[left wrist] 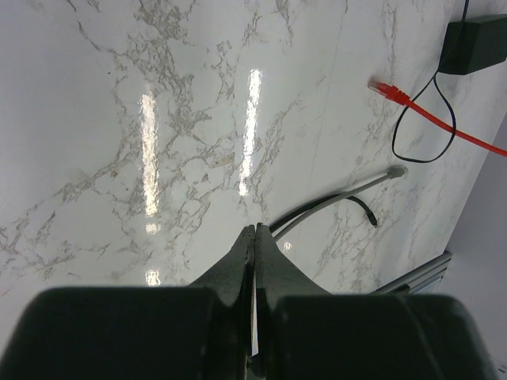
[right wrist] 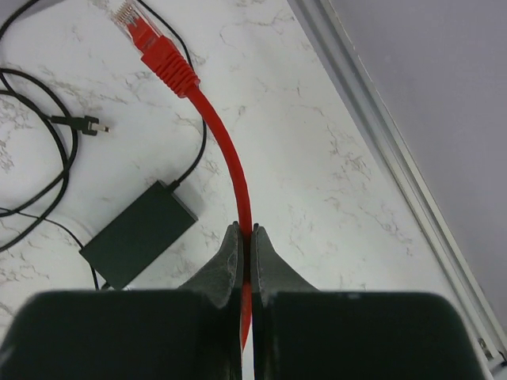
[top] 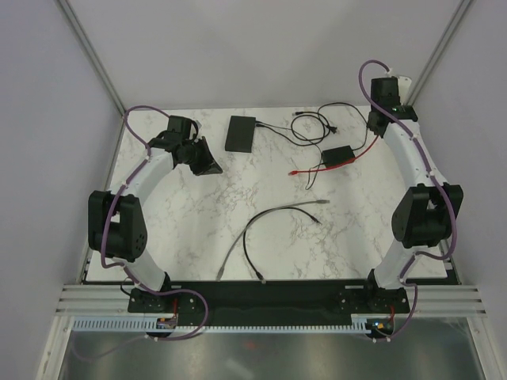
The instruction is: Pull the plug from the switch port
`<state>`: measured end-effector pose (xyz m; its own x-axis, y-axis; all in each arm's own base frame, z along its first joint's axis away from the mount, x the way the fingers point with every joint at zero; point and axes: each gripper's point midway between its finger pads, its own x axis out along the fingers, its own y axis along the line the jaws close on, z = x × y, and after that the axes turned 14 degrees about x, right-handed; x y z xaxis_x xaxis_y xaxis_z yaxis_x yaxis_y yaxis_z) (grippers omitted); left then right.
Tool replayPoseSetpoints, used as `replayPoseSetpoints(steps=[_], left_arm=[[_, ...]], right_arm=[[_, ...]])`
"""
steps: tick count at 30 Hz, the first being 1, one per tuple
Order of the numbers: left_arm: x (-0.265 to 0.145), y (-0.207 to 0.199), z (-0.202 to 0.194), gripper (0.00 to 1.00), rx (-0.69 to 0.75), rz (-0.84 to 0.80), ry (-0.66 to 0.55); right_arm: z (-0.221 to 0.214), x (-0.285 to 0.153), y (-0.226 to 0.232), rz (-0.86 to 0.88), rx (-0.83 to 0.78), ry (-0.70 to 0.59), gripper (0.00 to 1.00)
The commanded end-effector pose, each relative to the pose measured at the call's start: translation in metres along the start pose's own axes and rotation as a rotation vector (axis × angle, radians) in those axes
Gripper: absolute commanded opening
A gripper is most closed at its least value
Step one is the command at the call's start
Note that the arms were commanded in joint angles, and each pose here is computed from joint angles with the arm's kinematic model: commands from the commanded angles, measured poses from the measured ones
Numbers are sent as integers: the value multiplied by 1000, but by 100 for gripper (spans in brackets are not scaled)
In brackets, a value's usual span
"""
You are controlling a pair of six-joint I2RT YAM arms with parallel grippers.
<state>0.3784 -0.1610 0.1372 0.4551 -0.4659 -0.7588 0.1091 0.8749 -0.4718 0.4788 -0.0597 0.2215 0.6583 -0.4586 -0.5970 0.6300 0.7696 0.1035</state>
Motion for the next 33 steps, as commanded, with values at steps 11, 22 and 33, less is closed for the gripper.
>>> replayPoseSetpoints(steps=[11,22,33], left_arm=[[-9,-7,8,2,53,-31,-30],[-9,-8,7,2,55,-32,-31],[-15,-11,11,2,61,-37,-49]], right_arm=[[24,-55,-43,-63,-12,-21,0],[104,-113,-48,-44,101,-211,0],[29,-206,49,685,131,247,0]])
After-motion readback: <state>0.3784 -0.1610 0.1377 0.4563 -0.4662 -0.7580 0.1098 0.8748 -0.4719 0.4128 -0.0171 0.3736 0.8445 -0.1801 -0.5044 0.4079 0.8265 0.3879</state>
